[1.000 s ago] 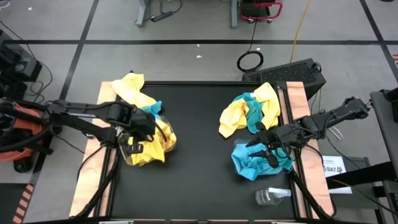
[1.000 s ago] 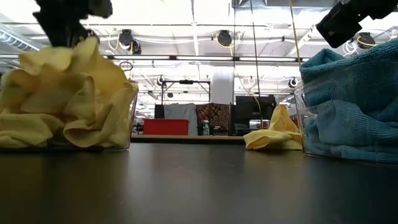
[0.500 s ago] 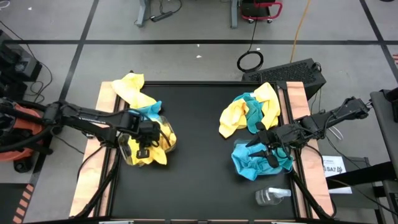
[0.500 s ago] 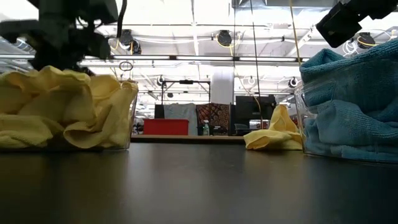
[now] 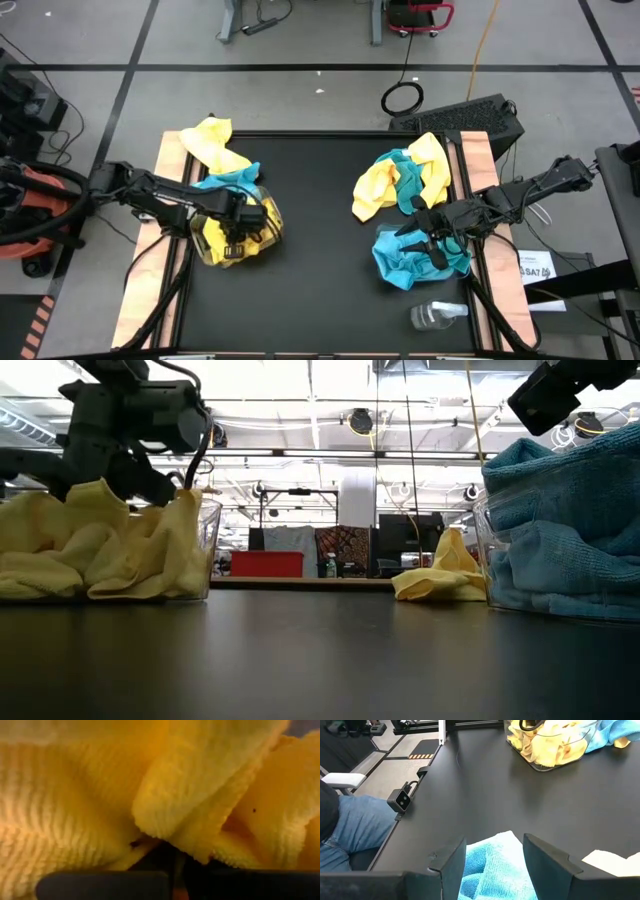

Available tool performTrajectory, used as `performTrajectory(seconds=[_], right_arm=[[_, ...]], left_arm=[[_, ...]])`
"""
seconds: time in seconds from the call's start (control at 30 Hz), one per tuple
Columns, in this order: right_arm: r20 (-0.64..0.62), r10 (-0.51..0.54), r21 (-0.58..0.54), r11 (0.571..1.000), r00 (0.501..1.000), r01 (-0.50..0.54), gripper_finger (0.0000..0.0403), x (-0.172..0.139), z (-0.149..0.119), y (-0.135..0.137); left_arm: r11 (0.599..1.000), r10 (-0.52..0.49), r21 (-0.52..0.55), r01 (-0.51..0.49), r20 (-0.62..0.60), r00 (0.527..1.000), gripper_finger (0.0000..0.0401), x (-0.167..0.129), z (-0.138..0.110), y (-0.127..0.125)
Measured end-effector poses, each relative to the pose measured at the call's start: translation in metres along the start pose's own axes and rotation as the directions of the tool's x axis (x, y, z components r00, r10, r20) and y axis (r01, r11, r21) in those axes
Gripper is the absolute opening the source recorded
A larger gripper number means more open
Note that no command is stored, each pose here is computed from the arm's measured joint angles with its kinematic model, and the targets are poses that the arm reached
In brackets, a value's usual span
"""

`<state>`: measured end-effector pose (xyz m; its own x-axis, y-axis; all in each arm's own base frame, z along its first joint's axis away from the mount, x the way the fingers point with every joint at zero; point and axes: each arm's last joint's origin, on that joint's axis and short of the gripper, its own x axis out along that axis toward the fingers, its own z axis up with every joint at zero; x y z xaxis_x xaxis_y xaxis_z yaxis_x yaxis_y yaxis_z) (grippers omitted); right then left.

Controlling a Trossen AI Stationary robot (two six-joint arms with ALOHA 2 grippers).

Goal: Sort microfiber towel by color & place in baskets
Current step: Put the yellow microfiber towel into the left transparent bin

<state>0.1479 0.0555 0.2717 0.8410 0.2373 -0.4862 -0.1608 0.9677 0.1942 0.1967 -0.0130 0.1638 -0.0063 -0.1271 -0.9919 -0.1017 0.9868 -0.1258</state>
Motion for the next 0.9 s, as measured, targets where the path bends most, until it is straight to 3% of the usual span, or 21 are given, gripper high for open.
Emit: performTrajectory(seconds=[0.17,0.6,0.9], right_arm=[[0.001,0.000,0.001,1.000,1.000,0.000,0.0189,0.000,0.000,0.000],[0.004,0.001,0.003,1.000,1.000,-0.001,0.0189,0.000,0.000,0.000],[0.006,0.003,0.002,1.000,1.000,-0.003,0.0189,0.000,0.001,0.000]], left_arm=[[1.000,0.002,-0.002,-0.002,-0.008,1.000,0.0044,0.000,0.000,0.000],[1.000,0.013,-0.004,-0.013,-0.082,0.997,0.0178,-0.050,0.003,-0.007],[1.000,0.012,-0.003,-0.012,-0.074,0.997,0.0194,-0.094,0.009,-0.013]])
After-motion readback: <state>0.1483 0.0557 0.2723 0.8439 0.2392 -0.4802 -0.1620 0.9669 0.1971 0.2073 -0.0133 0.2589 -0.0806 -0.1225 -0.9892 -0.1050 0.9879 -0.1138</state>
